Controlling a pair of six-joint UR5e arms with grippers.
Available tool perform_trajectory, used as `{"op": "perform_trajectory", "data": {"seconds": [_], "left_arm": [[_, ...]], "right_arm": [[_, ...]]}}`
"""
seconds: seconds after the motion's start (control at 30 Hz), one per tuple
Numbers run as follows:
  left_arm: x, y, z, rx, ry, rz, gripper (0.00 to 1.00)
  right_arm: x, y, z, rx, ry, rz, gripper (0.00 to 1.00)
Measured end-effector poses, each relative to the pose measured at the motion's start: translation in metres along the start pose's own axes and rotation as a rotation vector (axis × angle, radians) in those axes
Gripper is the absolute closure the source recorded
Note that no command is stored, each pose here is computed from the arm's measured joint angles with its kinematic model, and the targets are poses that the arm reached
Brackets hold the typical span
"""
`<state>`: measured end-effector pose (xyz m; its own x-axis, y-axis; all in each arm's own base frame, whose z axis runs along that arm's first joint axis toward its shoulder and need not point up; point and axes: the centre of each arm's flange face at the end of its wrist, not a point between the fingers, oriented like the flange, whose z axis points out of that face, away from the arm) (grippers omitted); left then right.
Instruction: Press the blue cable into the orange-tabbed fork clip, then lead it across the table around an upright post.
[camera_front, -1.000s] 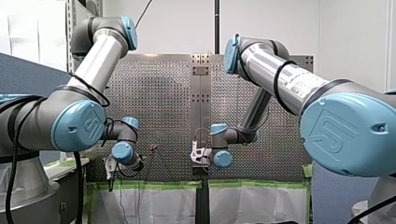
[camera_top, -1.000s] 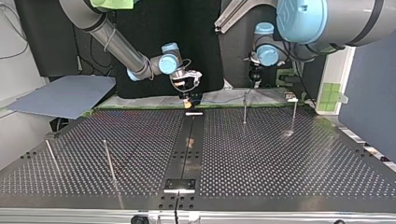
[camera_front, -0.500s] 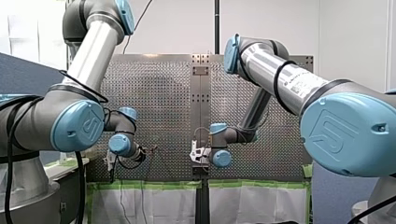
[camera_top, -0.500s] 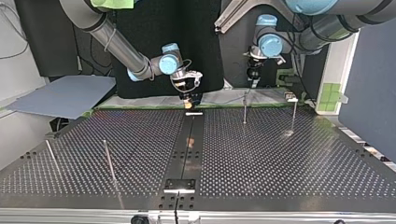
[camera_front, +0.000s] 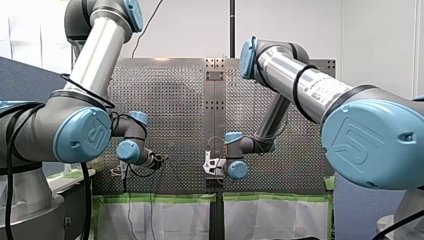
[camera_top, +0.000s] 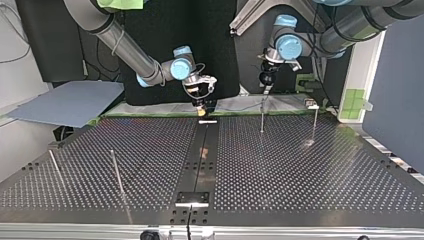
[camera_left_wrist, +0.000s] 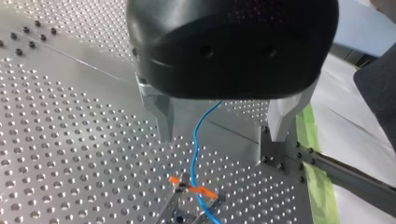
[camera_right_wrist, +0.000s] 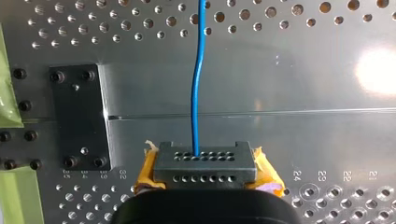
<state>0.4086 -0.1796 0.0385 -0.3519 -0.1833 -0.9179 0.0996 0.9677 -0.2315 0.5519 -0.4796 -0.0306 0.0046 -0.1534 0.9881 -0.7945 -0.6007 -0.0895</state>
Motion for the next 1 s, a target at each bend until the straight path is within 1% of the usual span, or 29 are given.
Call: {"op": "perform_trajectory", "data": {"seconds": [0.27,0.47,0.9,1.0], "left_arm": [[0.0003,-0.0044,0.0001,0.016,-0.006,0.017,0.01],[-0.0006,-0.004,0.0008,0.01,-0.013,0.021,0.01],[-0.0005,-0.0029,0.0004,-0.003,-0.014,0.026,0.01],[0.0001,-0.0018,-0.0004,-0.015,-0.008,0.027,0.01]], "right_arm": [[0.0,0.0004,0.0,-0.001,-0.001,0.0,1.0],[-0.0003,0.0017,-0.0001,-0.002,-0.005,0.0,1.0],[-0.0008,-0.0003,-0.0008,0.001,-0.008,0.0,1.0],[-0.0009,-0.0002,-0.0009,0.001,-0.008,0.0,1.0]]}}
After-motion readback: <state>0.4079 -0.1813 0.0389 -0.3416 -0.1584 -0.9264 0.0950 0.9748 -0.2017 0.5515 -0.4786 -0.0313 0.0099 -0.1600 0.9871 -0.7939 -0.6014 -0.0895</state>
